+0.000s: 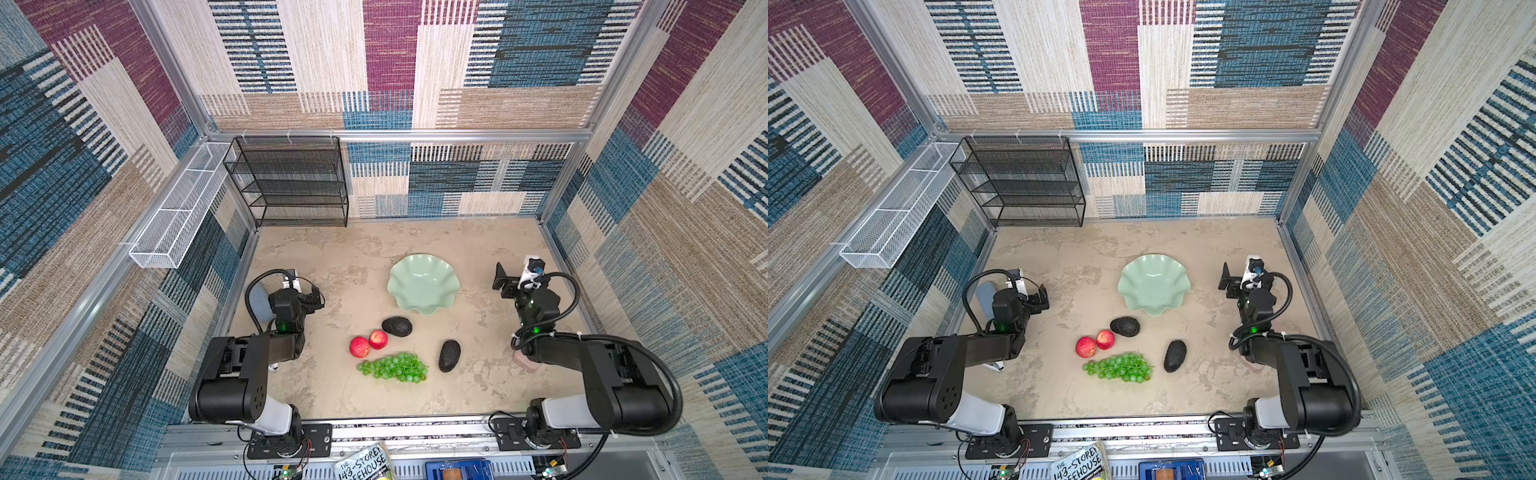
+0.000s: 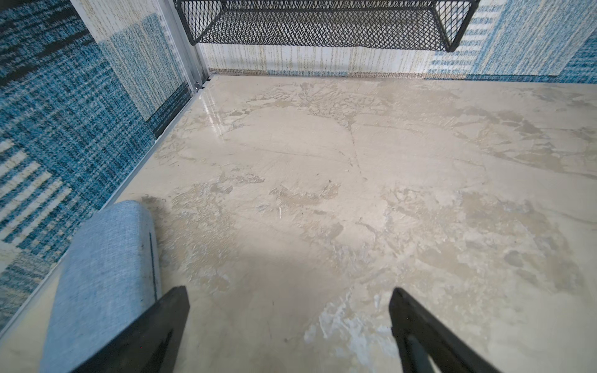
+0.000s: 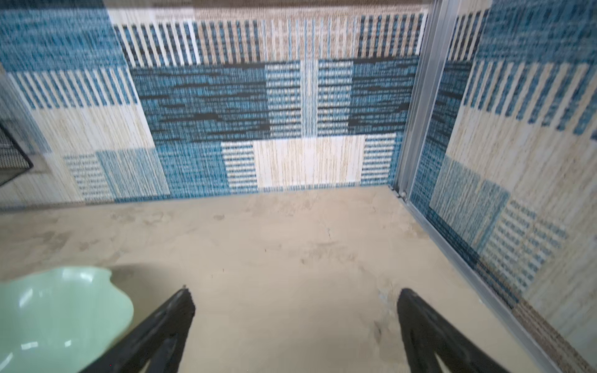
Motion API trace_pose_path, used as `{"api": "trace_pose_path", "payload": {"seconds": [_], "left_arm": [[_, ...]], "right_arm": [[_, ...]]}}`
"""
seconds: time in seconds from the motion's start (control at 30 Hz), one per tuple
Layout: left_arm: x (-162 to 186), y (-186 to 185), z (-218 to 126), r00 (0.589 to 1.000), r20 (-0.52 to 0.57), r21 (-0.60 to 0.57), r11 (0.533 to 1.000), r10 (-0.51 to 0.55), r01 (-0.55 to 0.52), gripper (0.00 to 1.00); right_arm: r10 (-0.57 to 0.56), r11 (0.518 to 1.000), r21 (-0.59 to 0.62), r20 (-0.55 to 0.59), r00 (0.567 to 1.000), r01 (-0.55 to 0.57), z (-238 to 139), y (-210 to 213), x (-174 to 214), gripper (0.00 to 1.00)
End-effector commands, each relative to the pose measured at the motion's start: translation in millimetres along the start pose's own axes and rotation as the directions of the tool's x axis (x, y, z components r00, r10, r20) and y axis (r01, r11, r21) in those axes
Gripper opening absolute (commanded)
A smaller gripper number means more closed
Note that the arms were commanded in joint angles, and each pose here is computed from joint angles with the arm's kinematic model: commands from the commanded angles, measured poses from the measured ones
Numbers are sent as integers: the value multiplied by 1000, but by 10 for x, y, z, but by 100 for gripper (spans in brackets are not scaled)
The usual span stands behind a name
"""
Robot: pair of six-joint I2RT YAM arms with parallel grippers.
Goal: Place and organize the fake fruits in the fruit bowl
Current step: 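Raise both arms from rest toward the table, then grasp the dark avocado nearest the robot with the right gripper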
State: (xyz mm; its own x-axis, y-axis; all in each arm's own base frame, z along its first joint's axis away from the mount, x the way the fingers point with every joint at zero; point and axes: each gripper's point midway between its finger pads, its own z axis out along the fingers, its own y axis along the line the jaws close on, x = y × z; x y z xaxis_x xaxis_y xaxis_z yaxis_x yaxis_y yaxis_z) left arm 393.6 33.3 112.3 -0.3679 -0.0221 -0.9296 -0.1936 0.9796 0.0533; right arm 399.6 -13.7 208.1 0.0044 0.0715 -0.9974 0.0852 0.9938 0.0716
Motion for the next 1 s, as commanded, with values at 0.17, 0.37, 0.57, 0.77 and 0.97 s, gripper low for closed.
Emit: {"api": "trace_pose_path", "payload": {"seconds": [0.17, 0.37, 0.57, 0.77, 0.97], "left_arm": [[-760, 121, -533, 975, -181, -47, 991, -129, 122, 97], [-740, 63, -800, 964, -200, 10, 983, -176, 182, 92], [-765, 2, -844, 956, -203, 41, 973, -213, 225, 92], [-799, -45, -870, 953, -221, 68, 972, -206, 226, 92], [-830, 16, -906, 957, -199, 42, 974, -211, 224, 92]], "right_arm": [[247, 964, -21, -313, 917, -266, -63, 209, 99, 100], [296, 935, -19, -509, 809, -354, -555, 528, 238, 98], [242, 942, 38, -762, 600, -333, -1308, 887, 803, 93], [235, 941, 84, -858, 456, -327, -1845, 1155, 1104, 92], [198, 935, 59, -904, 379, -350, -2103, 1427, 1343, 91]]}}
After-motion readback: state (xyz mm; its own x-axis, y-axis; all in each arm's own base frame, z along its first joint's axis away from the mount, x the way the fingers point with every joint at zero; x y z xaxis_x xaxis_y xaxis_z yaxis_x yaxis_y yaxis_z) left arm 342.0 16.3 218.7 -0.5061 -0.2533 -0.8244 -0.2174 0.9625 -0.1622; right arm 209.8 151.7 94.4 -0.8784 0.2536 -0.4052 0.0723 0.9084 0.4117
